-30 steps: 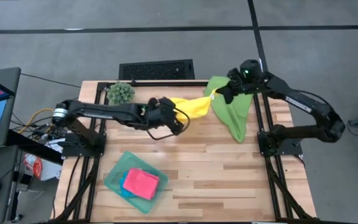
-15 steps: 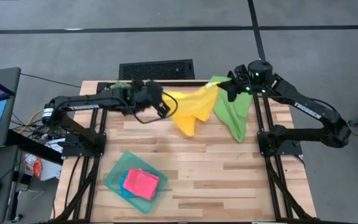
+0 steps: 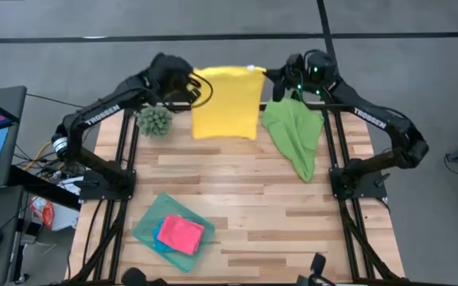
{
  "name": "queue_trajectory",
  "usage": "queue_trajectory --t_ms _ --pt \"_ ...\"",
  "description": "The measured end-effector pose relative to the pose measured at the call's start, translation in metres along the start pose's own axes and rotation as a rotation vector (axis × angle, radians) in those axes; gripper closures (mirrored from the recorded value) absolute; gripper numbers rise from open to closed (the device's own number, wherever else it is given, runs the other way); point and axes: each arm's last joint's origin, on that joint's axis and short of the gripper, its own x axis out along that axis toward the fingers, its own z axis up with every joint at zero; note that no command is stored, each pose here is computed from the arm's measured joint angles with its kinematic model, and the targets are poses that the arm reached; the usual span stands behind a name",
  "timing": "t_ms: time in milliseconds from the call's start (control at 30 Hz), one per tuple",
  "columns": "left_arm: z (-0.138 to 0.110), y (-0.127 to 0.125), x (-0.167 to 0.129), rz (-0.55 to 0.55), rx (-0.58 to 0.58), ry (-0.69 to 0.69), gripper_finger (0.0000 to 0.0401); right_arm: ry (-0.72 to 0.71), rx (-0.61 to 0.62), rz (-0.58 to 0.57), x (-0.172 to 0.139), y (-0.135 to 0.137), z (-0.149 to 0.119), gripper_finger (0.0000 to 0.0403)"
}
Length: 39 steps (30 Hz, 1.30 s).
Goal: Fold microfiber towels
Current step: Fold the yellow microfiber towel
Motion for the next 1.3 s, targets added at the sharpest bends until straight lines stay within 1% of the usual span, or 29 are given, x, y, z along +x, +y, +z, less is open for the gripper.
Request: queue_trajectory --t_ms 133,167,233,300,400,500,567,667,800,933,1033,1133,1200,1300 --pt "0.014 0.016 -0.01 0.033 0.076 -0.048 0.0401 -0.06 -0.096 -0.026 -0.006 0.0 0.023 0.0401" --pt "0.018 0.019 -0.013 0.043 0.085 -0.065 0.0401 -0.069 -0.113 -0.031 -0.009 0.001 0.028 0.0401" --pt "0.025 0.023 -0.019 0.041 0.065 -0.104 0.0401 -0.074 -0.128 -0.03 -0.017 0.003 0.032 0.0401" --pt "0.025 0.023 -0.023 -0.011 0.06 -0.116 0.0401 -0.034 -0.133 -0.027 -0.025 0.007 0.031 0.0401" --pt "0.017 0.012 -0.022 -0.07 0.045 -0.065 0.0401 0.087 -0.142 -0.001 -0.034 0.014 0.018 0.0401" --pt "-0.002 -0.012 -0.015 -0.173 0.042 0.033 0.0401 0.226 -0.116 0.062 -0.04 0.024 -0.01 0.0401" --pt "-0.018 -0.036 -0.01 -0.262 0.054 0.09 0.0401 0.294 -0.075 0.114 -0.044 0.033 -0.03 0.0401" --pt "-0.047 -0.077 -0.008 -0.351 0.109 0.164 0.0401 0.38 -0.005 0.183 -0.05 0.051 -0.064 0.0401" --pt "-0.085 -0.127 -0.018 -0.438 0.121 0.245 0.0401 0.441 0.084 0.268 -0.06 0.078 -0.106 0.0401" --pt "-0.121 -0.165 -0.039 -0.5 0.109 0.322 0.0401 0.479 0.178 0.332 -0.067 0.101 -0.142 0.0401" --pt "-0.142 -0.185 -0.057 -0.529 0.069 0.371 0.0401 0.525 0.24 0.34 -0.071 0.115 -0.165 0.0401" --pt "-0.156 -0.2 -0.073 -0.551 0.016 0.39 0.0401 0.571 0.281 0.33 -0.075 0.128 -0.181 0.0401" --pt "-0.161 -0.206 -0.08 -0.55 -0.005 0.379 0.0401 0.583 0.283 0.298 -0.078 0.133 -0.187 0.04" --pt "-0.162 -0.208 -0.084 -0.527 -0.047 0.37 0.0401 0.571 0.305 0.222 -0.077 0.131 -0.189 0.04"
